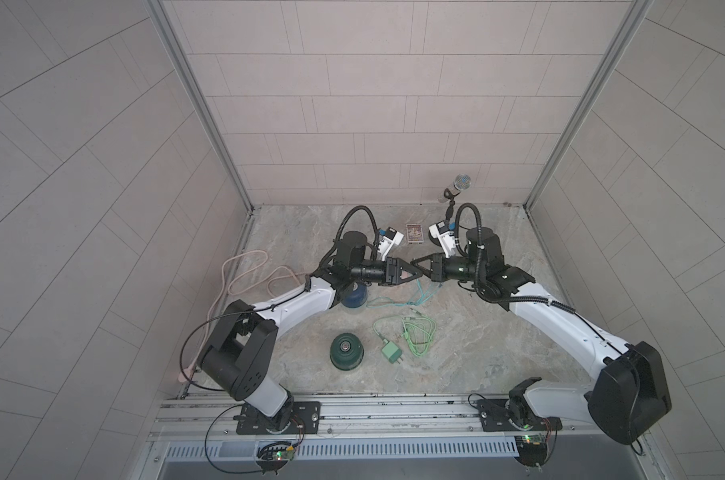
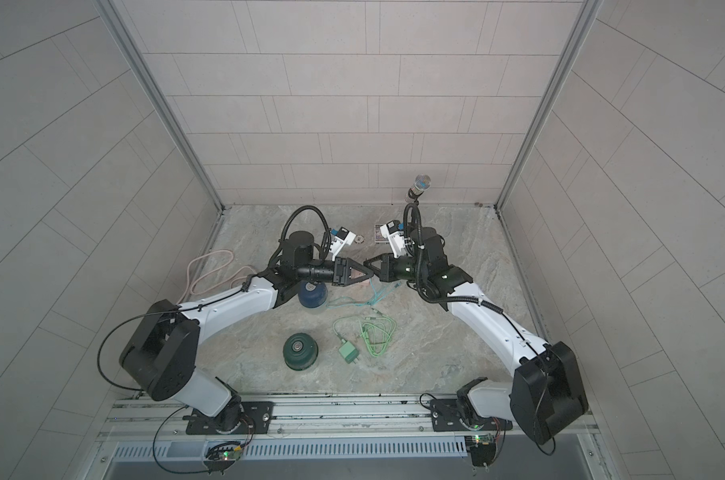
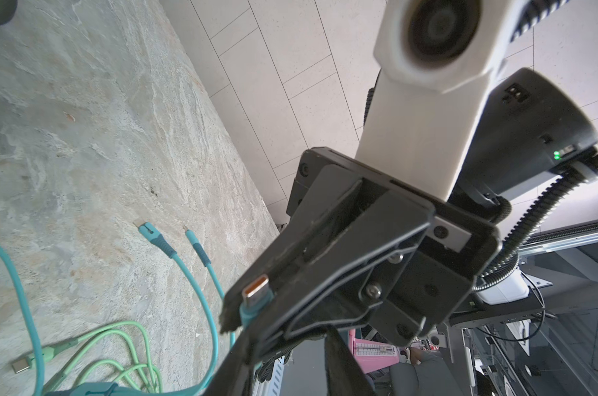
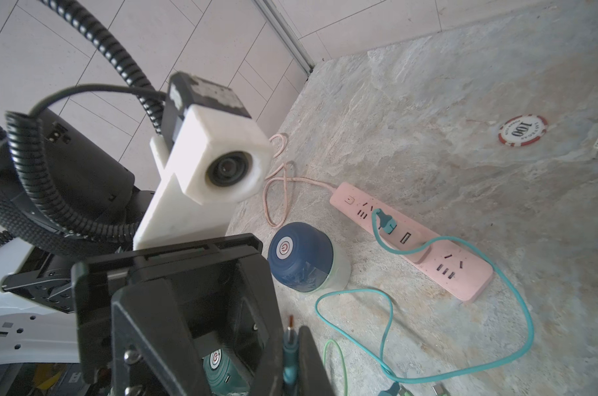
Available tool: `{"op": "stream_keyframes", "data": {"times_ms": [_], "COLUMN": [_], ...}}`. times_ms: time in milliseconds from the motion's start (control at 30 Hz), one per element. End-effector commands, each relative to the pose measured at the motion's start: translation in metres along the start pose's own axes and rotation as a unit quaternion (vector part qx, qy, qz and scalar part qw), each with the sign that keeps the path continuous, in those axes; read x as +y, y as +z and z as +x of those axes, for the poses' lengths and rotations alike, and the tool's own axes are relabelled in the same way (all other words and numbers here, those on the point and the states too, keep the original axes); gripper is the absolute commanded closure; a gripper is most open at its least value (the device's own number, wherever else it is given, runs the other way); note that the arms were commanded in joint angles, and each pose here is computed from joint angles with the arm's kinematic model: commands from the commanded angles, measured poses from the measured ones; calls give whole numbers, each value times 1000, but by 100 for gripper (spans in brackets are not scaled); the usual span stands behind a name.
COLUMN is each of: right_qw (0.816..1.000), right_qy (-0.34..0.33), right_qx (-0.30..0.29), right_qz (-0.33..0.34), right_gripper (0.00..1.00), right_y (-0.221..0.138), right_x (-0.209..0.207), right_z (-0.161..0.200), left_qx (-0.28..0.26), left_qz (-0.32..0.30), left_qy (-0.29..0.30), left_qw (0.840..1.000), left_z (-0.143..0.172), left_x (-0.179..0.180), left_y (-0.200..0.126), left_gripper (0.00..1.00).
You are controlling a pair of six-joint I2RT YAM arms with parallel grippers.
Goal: Charge the cordless meat grinders
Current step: Pick up the charging cable from the center of the board.
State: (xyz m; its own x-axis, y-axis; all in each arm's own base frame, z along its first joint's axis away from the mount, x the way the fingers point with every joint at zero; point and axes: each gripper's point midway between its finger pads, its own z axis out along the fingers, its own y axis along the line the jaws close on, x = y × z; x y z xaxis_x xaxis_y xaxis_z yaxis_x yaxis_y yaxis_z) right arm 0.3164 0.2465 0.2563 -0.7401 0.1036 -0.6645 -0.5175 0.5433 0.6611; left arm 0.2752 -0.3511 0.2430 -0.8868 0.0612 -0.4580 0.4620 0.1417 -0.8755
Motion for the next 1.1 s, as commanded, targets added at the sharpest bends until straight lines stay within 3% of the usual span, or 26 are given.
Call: {"op": "stream_keyframes", "data": {"times_ms": [0,267,733,900,1067], "right_qw": [999,999,999,999,999], "right_qy": [-15,-7,-24,-24,-33], "right_qx": [-26,-29,-5,-5,-9], "right_qz": [-40,-35,-34,-35,-39], "right_gripper": [90,90,88,87,83], "right_y": [-8,-9,-10,-9,-10], "right_x": [24,20,11,8,7], "right_z": [-15,-19,7,10,10], "left_qx": [16,35,17,18,17], "left_qz": [6,-44,-20,-10,-11], "left_qy": [-6,-5,22,20,23], "left_qw": [1000,998,999,1000,1000], "left_z": [13,28,5,3,2], "left_x": [5,21,-2,-4,-4], "left_y": [6,0,3,5,5], "left_gripper": [68,68,78,95,100]}}
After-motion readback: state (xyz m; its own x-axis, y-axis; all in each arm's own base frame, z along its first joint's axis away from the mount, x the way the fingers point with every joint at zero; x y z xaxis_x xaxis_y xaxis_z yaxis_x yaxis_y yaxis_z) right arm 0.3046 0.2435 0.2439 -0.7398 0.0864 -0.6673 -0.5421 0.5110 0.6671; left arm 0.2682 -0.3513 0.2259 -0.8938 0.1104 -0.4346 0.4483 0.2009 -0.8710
